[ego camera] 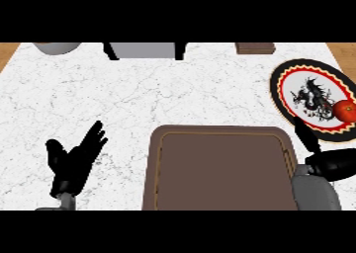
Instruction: Pick the tomato from the tray and place it in the plate
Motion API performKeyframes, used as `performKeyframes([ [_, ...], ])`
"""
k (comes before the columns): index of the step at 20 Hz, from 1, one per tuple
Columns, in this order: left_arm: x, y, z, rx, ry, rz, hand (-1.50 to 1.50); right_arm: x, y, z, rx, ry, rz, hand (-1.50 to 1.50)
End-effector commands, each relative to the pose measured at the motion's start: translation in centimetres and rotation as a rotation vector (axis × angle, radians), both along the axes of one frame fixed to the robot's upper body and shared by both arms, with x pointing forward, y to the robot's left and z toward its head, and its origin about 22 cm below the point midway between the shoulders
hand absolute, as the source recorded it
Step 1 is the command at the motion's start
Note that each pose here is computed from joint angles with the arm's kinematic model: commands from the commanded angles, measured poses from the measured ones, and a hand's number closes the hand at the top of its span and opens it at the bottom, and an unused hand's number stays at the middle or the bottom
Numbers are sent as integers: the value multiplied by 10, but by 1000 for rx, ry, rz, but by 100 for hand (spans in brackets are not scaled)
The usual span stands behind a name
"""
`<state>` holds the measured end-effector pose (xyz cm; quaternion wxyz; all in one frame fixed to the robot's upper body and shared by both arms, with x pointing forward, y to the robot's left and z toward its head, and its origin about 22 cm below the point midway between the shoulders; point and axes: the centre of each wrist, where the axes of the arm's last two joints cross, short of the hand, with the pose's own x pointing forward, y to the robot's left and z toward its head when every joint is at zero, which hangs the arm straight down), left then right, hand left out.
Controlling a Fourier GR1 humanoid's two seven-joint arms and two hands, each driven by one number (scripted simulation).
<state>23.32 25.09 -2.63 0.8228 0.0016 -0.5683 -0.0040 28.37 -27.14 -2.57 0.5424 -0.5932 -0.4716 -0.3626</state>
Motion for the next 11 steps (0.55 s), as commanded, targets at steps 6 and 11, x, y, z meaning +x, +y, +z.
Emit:
performKeyframes([
  [6,-7,-23,-9,20,2,-7,0,-17,42,-14,29,11,27,-150],
  [11,-10,-4,4,12,36,7,0,-18,41,-8,41,46,13,-150],
])
